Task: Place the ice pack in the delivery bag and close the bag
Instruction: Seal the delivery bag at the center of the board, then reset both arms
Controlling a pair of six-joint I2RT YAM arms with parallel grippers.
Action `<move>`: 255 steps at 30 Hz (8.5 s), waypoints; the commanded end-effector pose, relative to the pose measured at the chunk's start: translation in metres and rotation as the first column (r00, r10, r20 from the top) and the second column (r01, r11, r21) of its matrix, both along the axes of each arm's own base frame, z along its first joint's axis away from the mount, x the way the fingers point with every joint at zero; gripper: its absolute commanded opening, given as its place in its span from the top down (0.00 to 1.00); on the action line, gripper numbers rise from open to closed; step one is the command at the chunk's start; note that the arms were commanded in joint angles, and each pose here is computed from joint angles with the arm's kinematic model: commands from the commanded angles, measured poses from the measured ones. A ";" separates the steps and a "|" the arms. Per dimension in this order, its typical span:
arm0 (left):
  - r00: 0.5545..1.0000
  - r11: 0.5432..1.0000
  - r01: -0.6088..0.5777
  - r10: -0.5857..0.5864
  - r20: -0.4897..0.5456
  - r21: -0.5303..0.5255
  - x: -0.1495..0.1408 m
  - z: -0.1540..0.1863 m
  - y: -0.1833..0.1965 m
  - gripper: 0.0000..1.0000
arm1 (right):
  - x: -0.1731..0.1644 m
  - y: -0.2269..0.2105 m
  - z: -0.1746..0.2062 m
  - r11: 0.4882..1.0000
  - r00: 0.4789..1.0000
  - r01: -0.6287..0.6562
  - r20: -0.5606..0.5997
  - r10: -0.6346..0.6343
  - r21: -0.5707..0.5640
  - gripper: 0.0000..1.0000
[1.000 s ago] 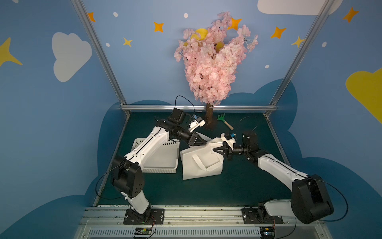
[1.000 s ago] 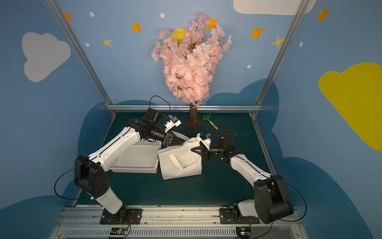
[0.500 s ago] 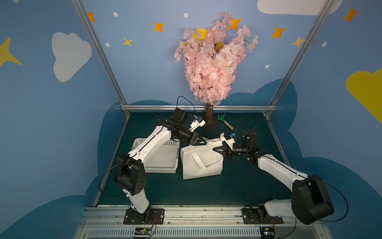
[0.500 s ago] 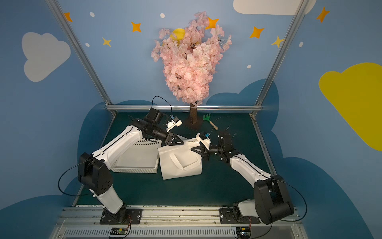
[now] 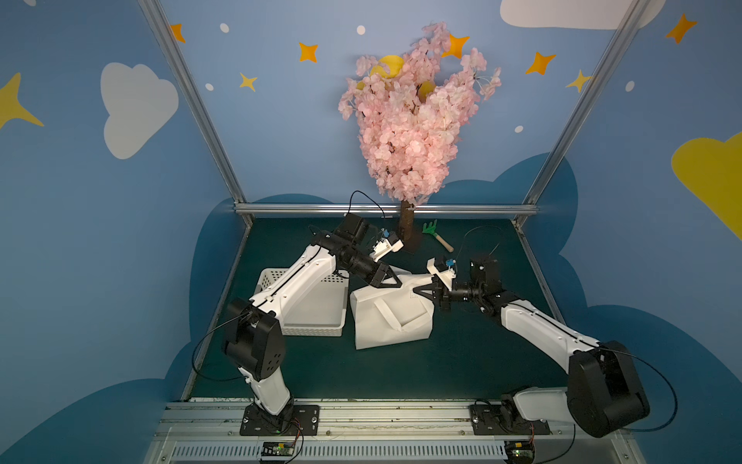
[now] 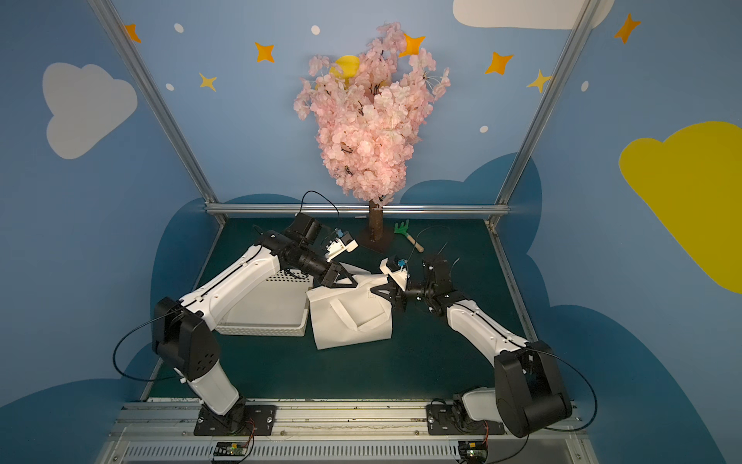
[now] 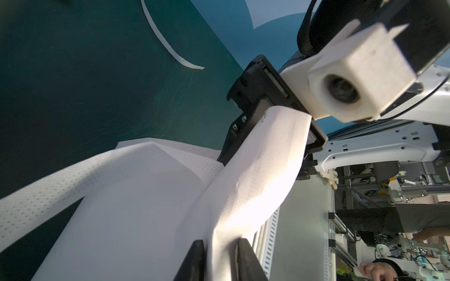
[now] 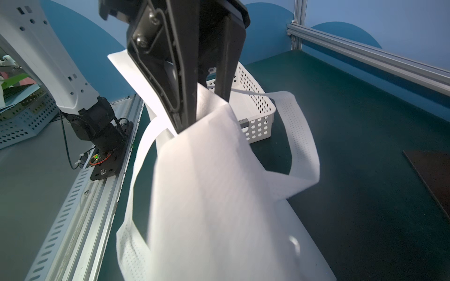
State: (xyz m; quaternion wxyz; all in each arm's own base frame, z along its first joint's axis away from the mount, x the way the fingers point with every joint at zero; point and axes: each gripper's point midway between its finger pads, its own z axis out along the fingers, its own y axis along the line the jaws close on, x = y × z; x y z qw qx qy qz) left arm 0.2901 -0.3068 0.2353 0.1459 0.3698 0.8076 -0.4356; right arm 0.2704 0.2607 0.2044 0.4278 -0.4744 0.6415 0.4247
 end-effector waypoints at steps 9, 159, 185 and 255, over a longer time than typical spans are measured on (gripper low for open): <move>0.990 0.988 0.005 -0.026 0.136 0.155 -0.008 -0.008 0.012 0.82 | 0.001 -0.001 0.002 0.999 0.999 0.034 0.022 -0.034 -0.017 1.00; 0.953 0.947 -0.302 0.294 0.078 0.112 -0.026 0.000 0.098 0.80 | 0.012 -0.012 0.012 0.995 0.992 0.050 -0.110 -0.060 -0.088 1.00; 0.940 0.944 -0.330 0.326 0.099 0.019 -0.029 0.024 0.099 0.34 | 0.015 -0.022 0.024 0.989 0.990 0.108 -0.080 -0.117 -0.098 0.53; 0.131 0.280 -0.952 0.739 0.660 -0.123 0.103 -0.152 0.318 0.00 | 0.123 -0.235 -0.118 0.264 0.301 0.935 0.137 -0.944 -0.237 0.01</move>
